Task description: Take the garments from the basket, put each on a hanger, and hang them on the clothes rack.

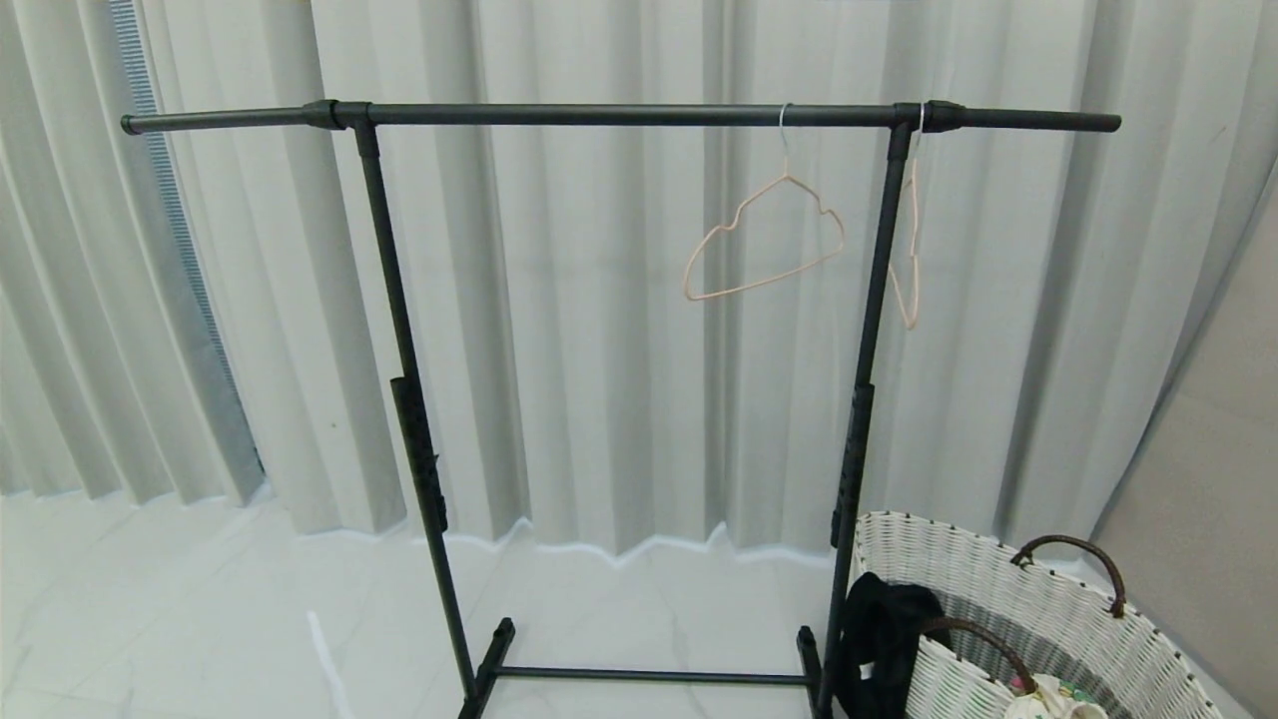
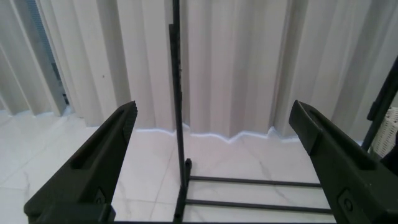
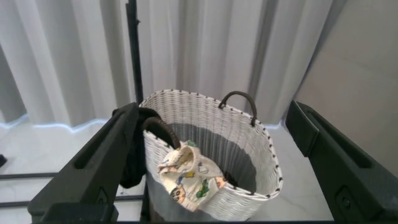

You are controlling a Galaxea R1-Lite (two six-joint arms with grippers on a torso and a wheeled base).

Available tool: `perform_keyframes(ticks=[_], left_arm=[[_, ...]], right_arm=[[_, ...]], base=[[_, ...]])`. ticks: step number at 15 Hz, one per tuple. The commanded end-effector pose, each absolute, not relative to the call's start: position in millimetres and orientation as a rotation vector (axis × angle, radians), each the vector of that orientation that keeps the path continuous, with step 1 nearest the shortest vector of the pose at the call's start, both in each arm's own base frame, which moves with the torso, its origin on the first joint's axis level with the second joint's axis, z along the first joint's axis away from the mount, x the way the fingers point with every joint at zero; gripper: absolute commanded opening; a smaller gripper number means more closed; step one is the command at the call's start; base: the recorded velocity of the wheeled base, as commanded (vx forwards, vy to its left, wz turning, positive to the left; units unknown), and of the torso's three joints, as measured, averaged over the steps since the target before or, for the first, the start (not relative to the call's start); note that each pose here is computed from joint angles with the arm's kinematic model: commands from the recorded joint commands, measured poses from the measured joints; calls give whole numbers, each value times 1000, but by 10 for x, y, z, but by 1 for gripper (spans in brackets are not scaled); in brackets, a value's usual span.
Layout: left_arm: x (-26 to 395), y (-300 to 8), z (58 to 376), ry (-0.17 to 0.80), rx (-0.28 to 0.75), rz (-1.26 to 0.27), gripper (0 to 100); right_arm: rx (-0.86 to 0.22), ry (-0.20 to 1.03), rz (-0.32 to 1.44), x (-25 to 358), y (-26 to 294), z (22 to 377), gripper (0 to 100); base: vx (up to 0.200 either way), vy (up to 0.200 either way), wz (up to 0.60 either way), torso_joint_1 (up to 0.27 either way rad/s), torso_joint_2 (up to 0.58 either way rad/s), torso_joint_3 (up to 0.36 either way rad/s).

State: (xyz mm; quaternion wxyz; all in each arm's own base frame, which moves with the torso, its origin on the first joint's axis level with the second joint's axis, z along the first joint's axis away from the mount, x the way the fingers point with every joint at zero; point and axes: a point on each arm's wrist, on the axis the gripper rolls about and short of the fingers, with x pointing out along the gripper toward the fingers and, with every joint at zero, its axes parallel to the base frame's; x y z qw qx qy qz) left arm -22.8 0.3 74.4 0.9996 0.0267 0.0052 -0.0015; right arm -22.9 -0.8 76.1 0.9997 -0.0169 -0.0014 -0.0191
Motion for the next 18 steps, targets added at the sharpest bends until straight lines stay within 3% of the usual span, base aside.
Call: perform_keyframes(ticks=[1,4,12,16,18], left_arm=[[-228,3,744,11,52,-2,100],[-228,3,744,11,51,-2,100],[-228,4,744,11,20,1,100],[-228,4,744,11,20,1,100],[-228,4,744,11,20,1,100]], right_arm=[[-32,-2,-38,-229,-8,761,100],[-26,-1,-38,-228,-8,761,100],[34,-4,-40,-228,-8,763,100],[-43,-8,-6,-227,-1,765,100],[-48,-45,106,-269,21,974,100]], base=[[200,0,0,-2,2,2],[200,0,0,2,4,4],[0,0,0,0,0,0],[0,0,0,0,0,0],[0,0,0,0,0,0]])
